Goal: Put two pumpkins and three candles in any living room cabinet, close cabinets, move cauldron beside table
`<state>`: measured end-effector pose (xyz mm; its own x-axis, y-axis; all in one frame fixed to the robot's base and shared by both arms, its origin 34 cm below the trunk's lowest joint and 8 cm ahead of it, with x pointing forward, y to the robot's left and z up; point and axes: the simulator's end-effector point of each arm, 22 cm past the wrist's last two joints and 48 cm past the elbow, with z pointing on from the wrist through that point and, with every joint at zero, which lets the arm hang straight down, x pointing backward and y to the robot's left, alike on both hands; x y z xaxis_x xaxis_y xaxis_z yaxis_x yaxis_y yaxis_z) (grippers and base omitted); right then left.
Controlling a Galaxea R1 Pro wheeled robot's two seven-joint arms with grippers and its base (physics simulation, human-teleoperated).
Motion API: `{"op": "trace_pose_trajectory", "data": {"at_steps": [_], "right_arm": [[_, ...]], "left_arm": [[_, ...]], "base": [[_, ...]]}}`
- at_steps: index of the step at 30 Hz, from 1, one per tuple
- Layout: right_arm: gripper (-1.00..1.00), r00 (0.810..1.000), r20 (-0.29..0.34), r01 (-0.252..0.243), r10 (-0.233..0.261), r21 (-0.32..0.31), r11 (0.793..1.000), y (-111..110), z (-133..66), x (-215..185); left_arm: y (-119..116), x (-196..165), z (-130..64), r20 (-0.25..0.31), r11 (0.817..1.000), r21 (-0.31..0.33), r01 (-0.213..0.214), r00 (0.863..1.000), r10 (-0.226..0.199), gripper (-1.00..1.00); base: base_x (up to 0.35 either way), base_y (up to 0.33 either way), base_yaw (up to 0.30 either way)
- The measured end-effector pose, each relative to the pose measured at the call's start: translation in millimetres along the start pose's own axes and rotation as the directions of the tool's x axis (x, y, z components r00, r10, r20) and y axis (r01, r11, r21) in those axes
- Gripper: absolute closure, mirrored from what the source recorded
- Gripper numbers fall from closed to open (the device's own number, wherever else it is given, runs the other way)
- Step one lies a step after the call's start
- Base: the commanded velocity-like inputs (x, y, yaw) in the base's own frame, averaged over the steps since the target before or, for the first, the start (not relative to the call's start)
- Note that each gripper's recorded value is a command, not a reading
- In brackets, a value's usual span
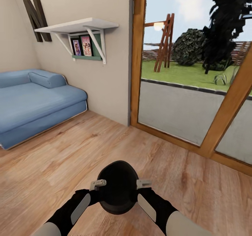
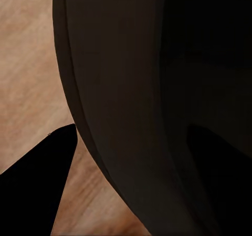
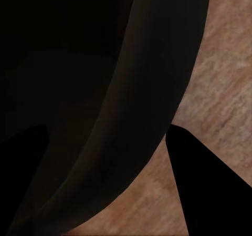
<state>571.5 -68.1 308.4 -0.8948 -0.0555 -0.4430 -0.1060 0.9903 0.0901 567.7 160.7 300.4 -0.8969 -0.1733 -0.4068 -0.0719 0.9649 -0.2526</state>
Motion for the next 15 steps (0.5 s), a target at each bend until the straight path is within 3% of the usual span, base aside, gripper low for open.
{"op": "trace_pose_trajectory", "data": {"at_steps": [12,15], "right_arm": [[1.0,1.0,-0.001,0.0,0.0,0.0,1.0,1.1,-13.9,-12.1],[1.0,1.0,-0.001,0.0,0.0,0.0,1.0,1.5,-19.2,-16.7]], "left_arm": [[-4.9,-11.6,-13.7,-0.001,1.0,-0.001,-0.001,1.0,0.001,1.0],[-6.8,-15.9,-18.8,-0.001,1.0,0.0,-0.001,1.0,0.001,1.0]], "base": [[0.0,0.0,0.286],[0.0,0.0,0.128]]}}
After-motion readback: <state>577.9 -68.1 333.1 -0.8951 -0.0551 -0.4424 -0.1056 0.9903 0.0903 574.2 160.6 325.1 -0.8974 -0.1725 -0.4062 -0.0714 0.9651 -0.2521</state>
